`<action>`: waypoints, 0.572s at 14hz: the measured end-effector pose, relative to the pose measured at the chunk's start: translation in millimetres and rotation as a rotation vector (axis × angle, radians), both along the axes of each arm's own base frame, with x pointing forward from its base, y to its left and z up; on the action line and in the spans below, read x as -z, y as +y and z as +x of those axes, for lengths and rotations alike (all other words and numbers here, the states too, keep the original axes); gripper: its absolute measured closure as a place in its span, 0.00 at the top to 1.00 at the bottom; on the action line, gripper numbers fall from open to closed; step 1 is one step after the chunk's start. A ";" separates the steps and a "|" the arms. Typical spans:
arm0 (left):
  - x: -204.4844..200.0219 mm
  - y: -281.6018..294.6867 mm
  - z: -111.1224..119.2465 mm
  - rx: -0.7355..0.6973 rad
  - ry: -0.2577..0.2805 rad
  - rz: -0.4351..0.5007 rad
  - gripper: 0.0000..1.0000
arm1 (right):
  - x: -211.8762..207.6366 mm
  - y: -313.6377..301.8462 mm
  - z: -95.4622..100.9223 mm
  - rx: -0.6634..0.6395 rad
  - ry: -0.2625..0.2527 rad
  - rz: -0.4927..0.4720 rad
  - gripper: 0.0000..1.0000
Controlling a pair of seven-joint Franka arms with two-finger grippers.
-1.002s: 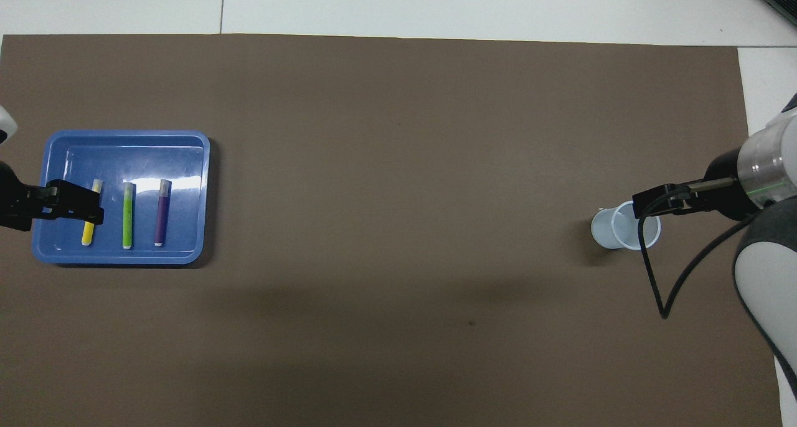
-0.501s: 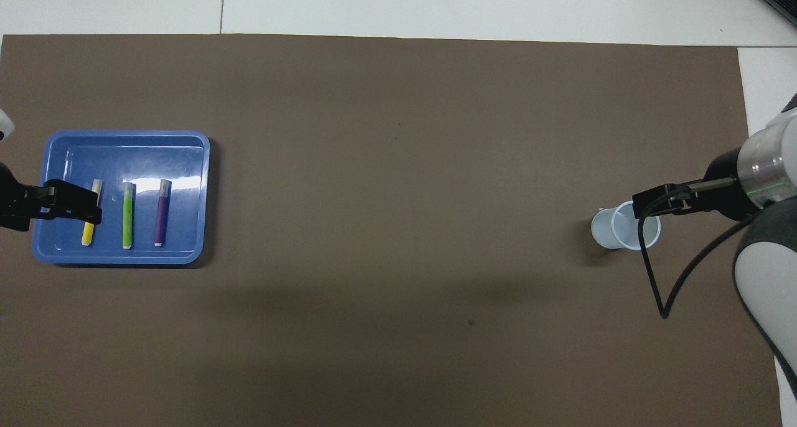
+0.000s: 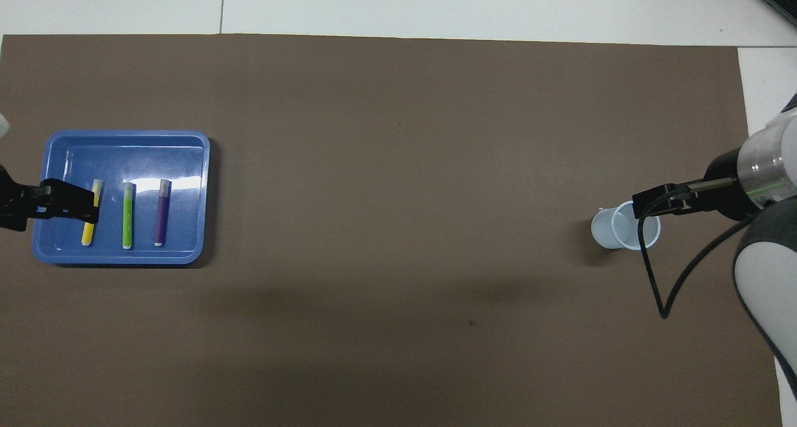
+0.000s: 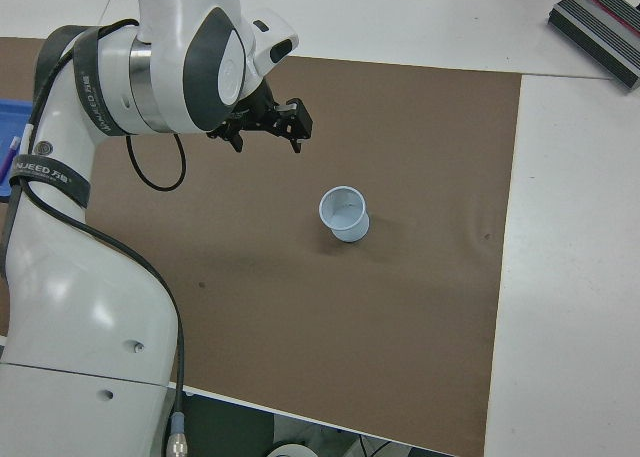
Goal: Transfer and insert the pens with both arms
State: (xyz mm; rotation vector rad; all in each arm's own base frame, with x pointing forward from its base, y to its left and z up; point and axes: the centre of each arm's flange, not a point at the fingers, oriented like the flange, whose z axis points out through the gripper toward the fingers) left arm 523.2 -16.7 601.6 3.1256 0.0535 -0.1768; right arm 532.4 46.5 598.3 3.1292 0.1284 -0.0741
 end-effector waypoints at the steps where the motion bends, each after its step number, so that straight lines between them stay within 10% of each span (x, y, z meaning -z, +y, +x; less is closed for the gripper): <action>1: -0.1 -1.5 0.0 0.003 -0.001 -0.001 1.00 | 0.0 0.0 0.0 0.000 0.000 0.000 1.00; 8: -0.6 3.0 1.1 -0.011 -0.008 -0.015 1.00 | 0.0 0.0 0.0 0.000 0.000 0.000 1.00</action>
